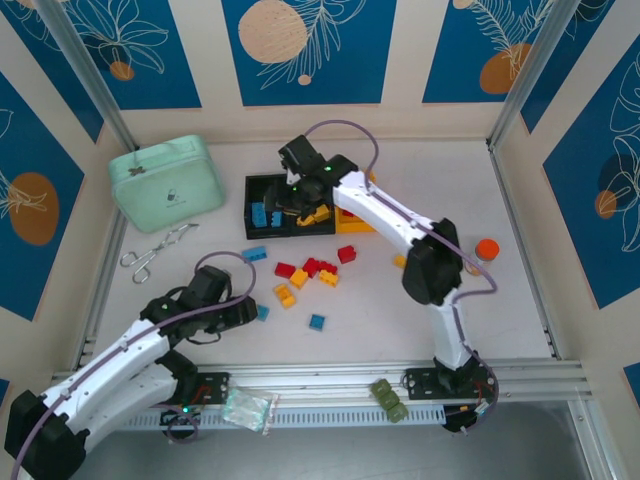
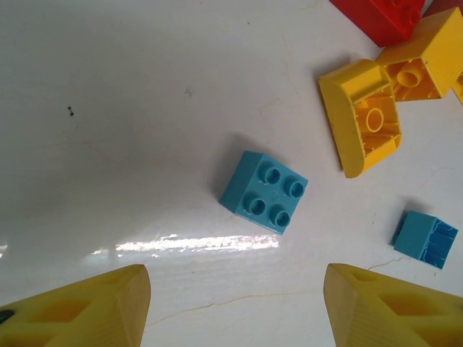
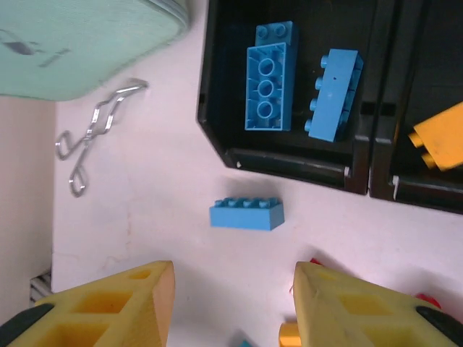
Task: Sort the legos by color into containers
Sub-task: Place the lego in the container, then pick up the lego from the middle-left of the table.
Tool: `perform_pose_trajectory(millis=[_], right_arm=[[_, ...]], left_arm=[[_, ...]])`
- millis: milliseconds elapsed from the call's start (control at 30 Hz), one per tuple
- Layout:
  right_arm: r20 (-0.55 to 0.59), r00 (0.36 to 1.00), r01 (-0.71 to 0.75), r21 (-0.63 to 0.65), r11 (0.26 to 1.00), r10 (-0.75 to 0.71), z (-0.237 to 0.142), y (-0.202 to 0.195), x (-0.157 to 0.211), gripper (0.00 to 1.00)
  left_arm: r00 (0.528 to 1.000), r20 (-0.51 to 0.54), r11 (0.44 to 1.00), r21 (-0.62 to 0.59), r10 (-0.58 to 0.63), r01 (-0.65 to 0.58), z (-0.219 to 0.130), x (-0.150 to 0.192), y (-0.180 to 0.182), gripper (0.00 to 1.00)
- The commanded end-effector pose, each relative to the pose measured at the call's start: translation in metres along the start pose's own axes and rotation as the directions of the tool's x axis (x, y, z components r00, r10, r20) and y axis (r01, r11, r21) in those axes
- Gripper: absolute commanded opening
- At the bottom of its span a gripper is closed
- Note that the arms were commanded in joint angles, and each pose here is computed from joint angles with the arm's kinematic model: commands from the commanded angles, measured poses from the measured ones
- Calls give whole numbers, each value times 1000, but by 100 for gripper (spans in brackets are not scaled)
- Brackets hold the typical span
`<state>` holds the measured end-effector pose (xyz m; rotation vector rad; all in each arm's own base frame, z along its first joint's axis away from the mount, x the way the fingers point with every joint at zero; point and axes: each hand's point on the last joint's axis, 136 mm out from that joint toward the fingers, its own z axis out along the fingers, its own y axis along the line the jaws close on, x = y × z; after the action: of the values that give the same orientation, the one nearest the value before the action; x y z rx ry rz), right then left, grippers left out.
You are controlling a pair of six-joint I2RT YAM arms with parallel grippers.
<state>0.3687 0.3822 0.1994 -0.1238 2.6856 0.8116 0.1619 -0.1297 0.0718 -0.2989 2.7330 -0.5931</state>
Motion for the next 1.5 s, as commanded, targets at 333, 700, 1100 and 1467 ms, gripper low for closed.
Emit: perform_pose_trajectory(millis=[333, 700, 1100, 1467], right_arm=[[8, 1000, 30, -59, 998, -29, -58, -62, 85, 47], [-49, 998, 31, -141, 990, -38, -88, -103, 164, 51], [-103, 994, -52, -157, 986, 36, -79, -131, 207, 52], [-112, 992, -71, -145, 987, 55, -73, -133, 208, 51]], left_arm=[[987, -94, 990, 66, 132, -126, 7, -9, -38, 64], [939, -212, 954, -76, 270, -291, 25, -4, -33, 64], [888, -305, 892, -188, 345, -411, 54, 4, -17, 62], [882, -318, 892, -176, 348, -416, 69, 6, -17, 36]])
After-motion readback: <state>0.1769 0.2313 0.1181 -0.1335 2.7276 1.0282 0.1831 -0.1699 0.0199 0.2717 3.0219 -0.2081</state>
